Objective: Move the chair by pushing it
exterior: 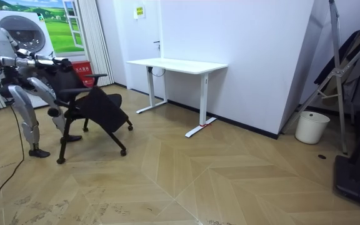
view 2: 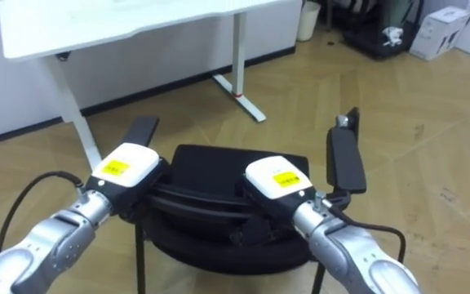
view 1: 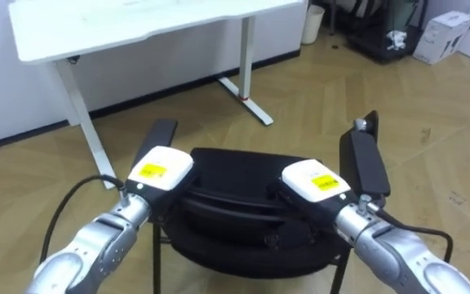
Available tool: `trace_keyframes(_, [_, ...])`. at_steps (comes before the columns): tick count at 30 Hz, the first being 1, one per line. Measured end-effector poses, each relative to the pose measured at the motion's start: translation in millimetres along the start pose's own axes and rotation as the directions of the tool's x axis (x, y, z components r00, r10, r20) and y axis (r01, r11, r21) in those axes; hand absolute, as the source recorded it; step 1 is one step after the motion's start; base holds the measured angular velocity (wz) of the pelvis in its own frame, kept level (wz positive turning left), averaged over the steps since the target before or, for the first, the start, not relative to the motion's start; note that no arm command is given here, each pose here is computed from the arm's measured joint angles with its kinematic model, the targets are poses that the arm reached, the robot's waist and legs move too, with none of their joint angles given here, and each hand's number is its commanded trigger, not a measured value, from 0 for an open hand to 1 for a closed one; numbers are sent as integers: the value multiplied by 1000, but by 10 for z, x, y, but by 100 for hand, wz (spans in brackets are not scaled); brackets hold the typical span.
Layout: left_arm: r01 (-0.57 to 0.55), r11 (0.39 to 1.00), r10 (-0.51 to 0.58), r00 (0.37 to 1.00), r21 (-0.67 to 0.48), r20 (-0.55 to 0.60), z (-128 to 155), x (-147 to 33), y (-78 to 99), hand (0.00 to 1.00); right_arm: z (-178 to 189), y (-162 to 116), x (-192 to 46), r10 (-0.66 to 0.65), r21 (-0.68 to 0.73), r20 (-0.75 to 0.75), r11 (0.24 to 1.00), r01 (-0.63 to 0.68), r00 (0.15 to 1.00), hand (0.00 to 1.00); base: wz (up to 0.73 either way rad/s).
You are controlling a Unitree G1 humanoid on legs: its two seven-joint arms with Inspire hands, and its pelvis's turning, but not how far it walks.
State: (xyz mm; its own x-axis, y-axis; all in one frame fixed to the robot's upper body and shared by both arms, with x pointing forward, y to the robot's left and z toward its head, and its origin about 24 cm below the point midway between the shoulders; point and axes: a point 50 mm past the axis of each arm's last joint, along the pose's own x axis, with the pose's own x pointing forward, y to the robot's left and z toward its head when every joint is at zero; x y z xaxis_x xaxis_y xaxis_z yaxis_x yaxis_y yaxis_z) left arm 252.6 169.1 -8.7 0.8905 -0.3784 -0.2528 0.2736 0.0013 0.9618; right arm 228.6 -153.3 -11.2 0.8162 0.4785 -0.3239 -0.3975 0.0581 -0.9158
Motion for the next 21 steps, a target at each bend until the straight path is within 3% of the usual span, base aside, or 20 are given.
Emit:
trace_keyframes(10, [-25, 999, 25, 1000, -25, -12, -13, 26, 67, 100, -18, -97, 59, -47, -32, 4, 998, 47, 999, 100, 0])
trace_keyframes(17, [-38, 999, 38, 999, -4, -21, -91, -10, 71, 100, 50, -20, 133, -51, -5, 6, 999, 51, 999, 100, 10])
trace_keyframes(21, [-44, 999, 44, 998, -7, -33, -130, -56, 24, 100, 90, -4, 156, -51, -20, 18, 998, 51, 999, 100, 51])
